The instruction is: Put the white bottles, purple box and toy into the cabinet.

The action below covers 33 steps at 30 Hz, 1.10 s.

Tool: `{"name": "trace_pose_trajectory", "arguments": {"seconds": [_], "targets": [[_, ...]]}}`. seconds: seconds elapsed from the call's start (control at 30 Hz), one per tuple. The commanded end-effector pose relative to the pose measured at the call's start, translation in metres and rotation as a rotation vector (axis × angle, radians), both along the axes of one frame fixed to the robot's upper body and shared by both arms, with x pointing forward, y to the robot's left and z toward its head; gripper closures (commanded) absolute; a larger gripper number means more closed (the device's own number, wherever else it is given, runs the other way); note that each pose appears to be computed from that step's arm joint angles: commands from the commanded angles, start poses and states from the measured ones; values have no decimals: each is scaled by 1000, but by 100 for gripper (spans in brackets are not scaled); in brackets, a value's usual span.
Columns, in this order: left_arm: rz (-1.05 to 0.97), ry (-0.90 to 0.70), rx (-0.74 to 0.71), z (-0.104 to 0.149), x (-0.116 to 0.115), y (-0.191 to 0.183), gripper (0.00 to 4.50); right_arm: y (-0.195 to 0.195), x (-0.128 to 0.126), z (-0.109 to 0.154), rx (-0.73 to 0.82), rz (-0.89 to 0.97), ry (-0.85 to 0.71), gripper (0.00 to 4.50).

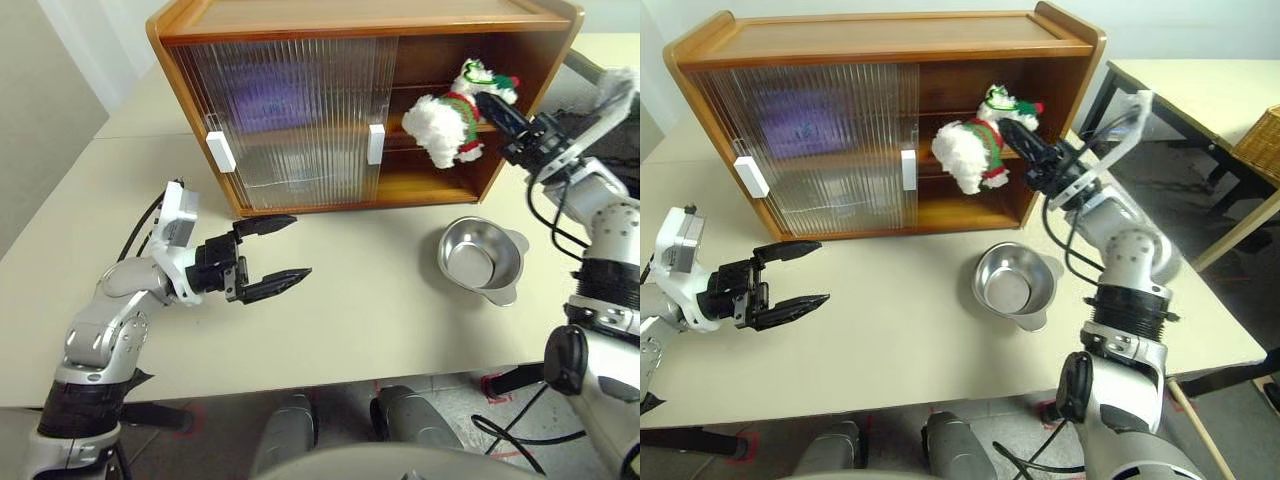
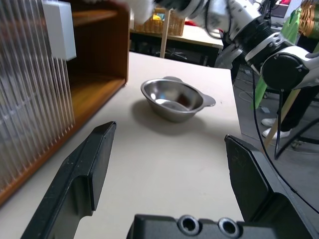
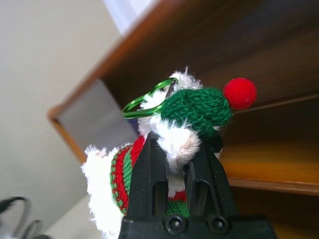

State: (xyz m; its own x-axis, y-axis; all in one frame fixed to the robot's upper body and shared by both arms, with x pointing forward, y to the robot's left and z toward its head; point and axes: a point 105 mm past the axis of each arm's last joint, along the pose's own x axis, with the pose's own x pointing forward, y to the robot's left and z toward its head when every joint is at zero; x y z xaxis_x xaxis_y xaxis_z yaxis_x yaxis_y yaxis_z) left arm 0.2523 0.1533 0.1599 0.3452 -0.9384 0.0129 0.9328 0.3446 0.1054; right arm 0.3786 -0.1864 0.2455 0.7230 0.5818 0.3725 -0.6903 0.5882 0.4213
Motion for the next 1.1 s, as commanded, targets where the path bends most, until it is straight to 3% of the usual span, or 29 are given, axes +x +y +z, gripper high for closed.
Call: {"name": "trace_pose_trajectory", "arguments": {"seconds": [0.03, 0.4, 1.03, 1.1], "targets": [[-2, -10, 8, 0, -2, -1, 0, -1, 11, 4, 14, -65, -16, 430], [1, -8, 4, 0, -1, -2, 0, -5, 43, 9, 69, -315, -48, 430], [-7, -13, 18, 3, 2, -6, 0, 31, 84, 17, 53, -378, -51, 430], [-7, -12, 17, 3, 0, -7, 0, 33, 84, 16, 47, -360, -47, 358]]}}
